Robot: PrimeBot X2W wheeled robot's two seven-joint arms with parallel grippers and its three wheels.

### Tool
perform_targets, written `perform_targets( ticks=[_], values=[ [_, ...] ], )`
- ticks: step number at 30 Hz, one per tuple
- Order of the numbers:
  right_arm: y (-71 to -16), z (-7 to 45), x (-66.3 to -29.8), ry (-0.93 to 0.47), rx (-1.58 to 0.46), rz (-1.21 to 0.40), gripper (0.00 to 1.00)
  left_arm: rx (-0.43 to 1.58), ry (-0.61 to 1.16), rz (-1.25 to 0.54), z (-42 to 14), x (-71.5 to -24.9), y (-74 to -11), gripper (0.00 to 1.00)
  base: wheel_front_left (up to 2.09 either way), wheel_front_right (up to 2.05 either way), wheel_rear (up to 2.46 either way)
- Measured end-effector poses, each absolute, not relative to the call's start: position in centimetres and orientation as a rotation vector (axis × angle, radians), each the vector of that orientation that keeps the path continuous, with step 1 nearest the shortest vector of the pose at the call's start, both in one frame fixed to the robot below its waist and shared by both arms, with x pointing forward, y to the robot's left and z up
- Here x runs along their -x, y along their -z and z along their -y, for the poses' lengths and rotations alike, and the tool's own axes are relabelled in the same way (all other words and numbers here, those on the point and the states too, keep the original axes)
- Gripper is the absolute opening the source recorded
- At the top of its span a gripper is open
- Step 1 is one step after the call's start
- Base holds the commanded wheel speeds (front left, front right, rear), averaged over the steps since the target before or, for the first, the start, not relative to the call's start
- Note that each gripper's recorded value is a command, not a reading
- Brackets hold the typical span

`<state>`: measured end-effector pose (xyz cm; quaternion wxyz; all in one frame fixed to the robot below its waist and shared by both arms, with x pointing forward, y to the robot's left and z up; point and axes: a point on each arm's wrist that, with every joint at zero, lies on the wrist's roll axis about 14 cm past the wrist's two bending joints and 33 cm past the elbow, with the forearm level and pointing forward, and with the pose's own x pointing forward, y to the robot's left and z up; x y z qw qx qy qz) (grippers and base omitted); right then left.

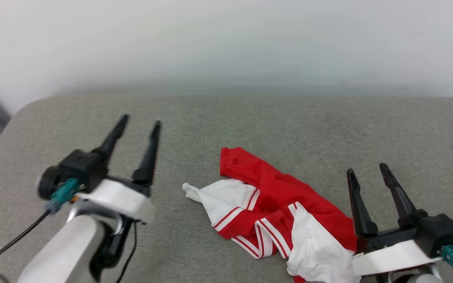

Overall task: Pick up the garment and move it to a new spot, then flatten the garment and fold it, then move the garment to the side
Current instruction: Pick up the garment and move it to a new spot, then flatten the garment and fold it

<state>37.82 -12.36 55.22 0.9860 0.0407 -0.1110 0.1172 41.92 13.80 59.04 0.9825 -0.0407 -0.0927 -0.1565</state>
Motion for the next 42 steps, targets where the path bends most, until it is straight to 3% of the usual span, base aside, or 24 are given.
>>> perform_targets(
  ticks=[6, 13, 24, 33, 39, 42],
  values=[
    [-55.1, 11.6, -37.9, -0.260, -0.085, 0.220, 1.00, 0.085, 0.124, 0.224, -19.6, -38.2, -58.3, 1.00, 0.00, 0.00, 0.00],
    [-54.5, 10.9, -38.2, -0.277, -0.093, 0.201, 1.00, 0.182, 0.059, 0.106, -20.4, -34.8, -53.1, 1.00, 0.00, 0.00, 0.00],
    [-54.2, 11.0, -38.0, -0.276, -0.097, 0.193, 1.00, 0.208, 0.161, 0.038, -17.6, -34.3, -50.4, 1.00, 0.00, 0.00, 0.00],
    [-53.6, 12.3, -38.4, -0.235, -0.088, 0.176, 1.00, 0.119, 0.391, 0.020, -12.8, -38.4, -52.5, 1.00, 0.00, 0.00, 0.00],
    [-52.6, 14.0, -39.3, -0.185, -0.083, 0.152, 1.00, 0.100, 0.505, -0.210, -10.4, -42.3, -51.4, 1.00, 0.00, 0.00, 0.00],
    [-51.9, 14.6, -39.6, -0.164, -0.086, 0.133, 1.00, -0.006, 0.577, -0.360, -9.6, -43.3, -49.8, 1.00, 0.00, 0.00, 0.00]
  ],
)
